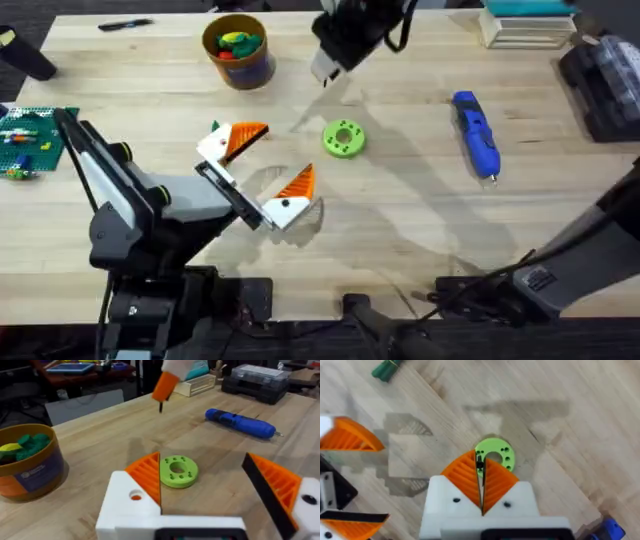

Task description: Pick up the gripper from the table and insert it into the empty holder that is missing its gripper. Then pick up a screw, insert it into the mounting hole, and use the screwdriver to tighten it. Finally, clean up the table by picking up the vegetable and placing it into the bucket.

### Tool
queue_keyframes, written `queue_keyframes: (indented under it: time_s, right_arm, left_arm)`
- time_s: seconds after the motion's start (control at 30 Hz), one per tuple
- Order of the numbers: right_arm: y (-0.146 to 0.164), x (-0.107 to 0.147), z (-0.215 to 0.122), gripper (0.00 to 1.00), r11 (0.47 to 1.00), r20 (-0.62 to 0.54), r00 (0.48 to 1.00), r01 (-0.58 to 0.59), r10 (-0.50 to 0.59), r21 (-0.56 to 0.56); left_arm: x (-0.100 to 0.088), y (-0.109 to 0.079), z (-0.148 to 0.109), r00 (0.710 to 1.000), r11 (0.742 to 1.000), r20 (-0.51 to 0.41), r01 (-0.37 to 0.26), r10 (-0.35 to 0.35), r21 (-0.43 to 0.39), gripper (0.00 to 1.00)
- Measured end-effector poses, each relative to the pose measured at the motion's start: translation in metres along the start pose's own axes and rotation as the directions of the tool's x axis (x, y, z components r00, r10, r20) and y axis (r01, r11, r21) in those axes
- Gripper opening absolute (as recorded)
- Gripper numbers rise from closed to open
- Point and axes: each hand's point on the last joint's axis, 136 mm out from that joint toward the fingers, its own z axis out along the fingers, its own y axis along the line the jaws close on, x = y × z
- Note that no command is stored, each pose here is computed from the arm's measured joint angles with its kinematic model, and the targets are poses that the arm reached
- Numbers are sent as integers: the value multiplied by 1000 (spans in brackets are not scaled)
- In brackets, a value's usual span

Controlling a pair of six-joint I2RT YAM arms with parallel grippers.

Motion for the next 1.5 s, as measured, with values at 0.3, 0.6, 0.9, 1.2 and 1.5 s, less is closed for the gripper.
queue_keyframes:
  time_s: [0.3,0.6,0.9,1.2,1.5]
  right_arm:
    - [23,-16,-44,4,999,52,998,48,-47,-9]
    - [101,-21,-55,4,974,85,975,213,-207,-76]
    - [155,-12,-56,4,938,91,945,324,-314,-126]
    - [170,-8,-57,4,925,92,935,352,-342,-140]
    - [169,-6,-56,4,925,84,936,352,-343,-141]
  left_arm:
    - [1,-10,0,1000,998,-3,5,-5,60,985]
    - [2,-26,-2,1000,988,-8,13,-12,154,985]
    - [4,-44,-6,1000,967,-14,25,-22,253,985]
    - [4,-47,-6,1000,962,-15,26,-23,270,986]
    - [4,-47,-7,1000,962,-15,27,-23,273,986]
